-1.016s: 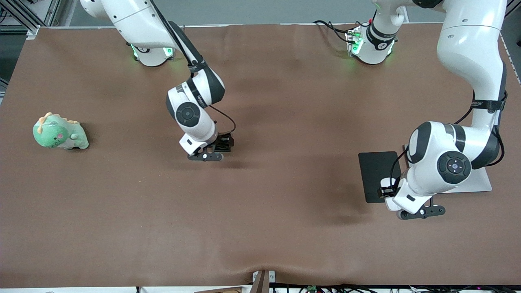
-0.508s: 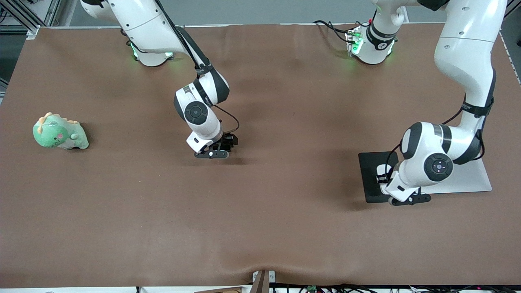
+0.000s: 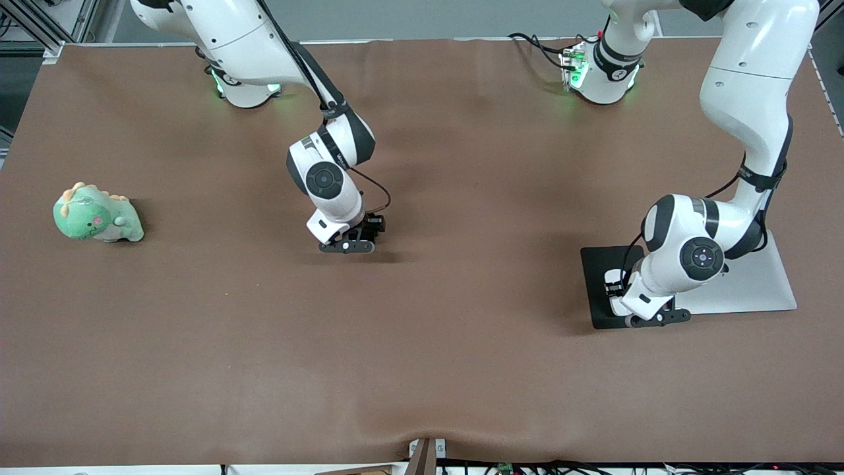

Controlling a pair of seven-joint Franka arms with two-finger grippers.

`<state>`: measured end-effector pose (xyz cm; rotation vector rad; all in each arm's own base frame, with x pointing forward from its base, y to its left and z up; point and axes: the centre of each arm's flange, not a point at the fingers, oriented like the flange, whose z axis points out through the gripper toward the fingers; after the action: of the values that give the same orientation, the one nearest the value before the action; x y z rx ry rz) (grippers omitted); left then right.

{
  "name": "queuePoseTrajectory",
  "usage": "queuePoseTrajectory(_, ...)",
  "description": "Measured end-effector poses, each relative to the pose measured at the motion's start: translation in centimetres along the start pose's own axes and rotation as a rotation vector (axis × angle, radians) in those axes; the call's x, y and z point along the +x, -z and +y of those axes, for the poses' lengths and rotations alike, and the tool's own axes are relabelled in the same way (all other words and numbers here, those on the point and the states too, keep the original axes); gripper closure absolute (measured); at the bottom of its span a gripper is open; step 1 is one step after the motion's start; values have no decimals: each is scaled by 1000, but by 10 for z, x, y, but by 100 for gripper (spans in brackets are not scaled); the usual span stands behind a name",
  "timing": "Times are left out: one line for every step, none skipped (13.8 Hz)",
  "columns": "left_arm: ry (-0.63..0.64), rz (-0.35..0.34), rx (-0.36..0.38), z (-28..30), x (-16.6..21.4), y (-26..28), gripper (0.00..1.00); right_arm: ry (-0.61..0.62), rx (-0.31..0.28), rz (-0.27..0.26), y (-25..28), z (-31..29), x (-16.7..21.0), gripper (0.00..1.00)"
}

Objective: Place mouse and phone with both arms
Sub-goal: 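Lower the mouse onto the pad while the right gripper carries the phone toward the plush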

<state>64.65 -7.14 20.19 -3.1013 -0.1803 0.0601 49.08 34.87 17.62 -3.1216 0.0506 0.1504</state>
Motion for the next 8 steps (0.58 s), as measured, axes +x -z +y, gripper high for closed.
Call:
queuePoseTrajectory(1,8,-3,0,0,0,39,-15,-9,-9,8,6,8,20)
queuePoseTrajectory(0,15,-6,0,0,0,39,-35,-11,-4,20,16,20,20)
queuePoseTrajectory(0,18,-8,0,0,-1,39,-49,-10,0,35,30,32,20)
queuePoseTrajectory(-1,23,-10,1,0,-1,39,-54,-6,0,50,47,43,20)
queuePoseTrajectory(-4,25,-11,1,0,-1,39,-60,0,1,64,68,54,20)
queuePoseTrajectory(-5,26,-12,1,0,-2,39,-70,7,3,75,89,64,20)
queuePoseTrajectory(-6,29,-14,1,0,-3,39,-87,10,-3,82,108,71,20)
queuePoseTrajectory(-7,31,-15,2,0,-4,39,-113,10,-15,86,127,77,20)
